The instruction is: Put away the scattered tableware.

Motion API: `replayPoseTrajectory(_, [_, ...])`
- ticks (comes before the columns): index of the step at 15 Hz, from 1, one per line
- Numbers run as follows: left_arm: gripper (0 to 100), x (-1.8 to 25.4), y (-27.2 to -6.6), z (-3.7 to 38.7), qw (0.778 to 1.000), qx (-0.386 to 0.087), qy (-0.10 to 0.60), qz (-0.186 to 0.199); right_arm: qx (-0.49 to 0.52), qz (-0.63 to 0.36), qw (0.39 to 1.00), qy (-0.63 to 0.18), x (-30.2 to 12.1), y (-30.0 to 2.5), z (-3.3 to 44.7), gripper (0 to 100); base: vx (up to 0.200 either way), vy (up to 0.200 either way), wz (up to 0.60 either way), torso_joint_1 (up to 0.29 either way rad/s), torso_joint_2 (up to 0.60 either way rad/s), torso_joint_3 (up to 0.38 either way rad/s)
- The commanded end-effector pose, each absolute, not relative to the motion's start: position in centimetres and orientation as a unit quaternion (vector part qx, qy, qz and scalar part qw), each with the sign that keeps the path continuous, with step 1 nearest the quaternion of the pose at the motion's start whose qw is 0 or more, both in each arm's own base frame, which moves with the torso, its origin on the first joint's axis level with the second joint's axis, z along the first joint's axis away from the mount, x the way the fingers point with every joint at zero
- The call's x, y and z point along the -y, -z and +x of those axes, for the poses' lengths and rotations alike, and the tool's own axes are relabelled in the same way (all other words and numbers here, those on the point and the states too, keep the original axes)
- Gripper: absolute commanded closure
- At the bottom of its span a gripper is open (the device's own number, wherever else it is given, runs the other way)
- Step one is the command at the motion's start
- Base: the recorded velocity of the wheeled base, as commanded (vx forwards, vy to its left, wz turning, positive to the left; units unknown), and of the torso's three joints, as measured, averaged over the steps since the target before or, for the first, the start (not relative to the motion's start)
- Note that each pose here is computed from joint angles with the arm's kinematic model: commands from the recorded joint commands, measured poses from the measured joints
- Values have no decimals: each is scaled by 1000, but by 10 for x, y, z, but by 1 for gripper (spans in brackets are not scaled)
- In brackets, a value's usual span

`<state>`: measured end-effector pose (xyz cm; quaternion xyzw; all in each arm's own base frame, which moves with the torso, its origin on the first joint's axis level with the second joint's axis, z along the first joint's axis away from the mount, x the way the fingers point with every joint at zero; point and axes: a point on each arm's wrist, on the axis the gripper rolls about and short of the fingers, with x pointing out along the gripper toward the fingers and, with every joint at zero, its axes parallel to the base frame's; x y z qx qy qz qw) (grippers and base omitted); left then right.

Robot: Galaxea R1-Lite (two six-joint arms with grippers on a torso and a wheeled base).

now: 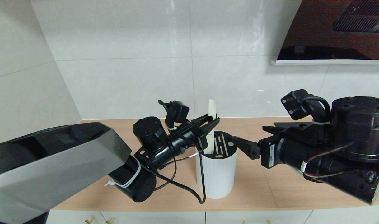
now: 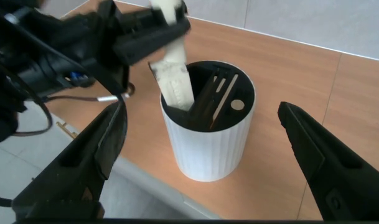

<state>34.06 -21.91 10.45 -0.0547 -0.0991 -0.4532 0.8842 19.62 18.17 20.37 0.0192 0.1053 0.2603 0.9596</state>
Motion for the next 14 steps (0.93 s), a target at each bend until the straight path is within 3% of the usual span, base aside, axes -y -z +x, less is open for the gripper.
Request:
replayPoseTrajectory(1, [100, 221, -92, 343, 885, 84, 454, -54, -107, 19, 959, -261, -182, -203, 196, 0, 0, 0, 0, 0, 0, 0])
replayPoseTrajectory(11, [100, 223, -79, 343, 887, 66, 455, -51, -108, 11, 959, -261, -182, -201, 197, 0, 0, 0, 0, 0, 0, 0])
replayPoseTrajectory(12, [0, 222, -82, 343, 887, 72, 454, -47, -107, 12, 959, -261, -182, -201, 197, 0, 0, 0, 0, 0, 0, 0])
replayPoseTrajectory(14, [0, 222, -87, 341, 887, 80, 452, -44, -108, 11, 959, -261, -182, -201, 197, 0, 0, 0, 0, 0, 0, 0])
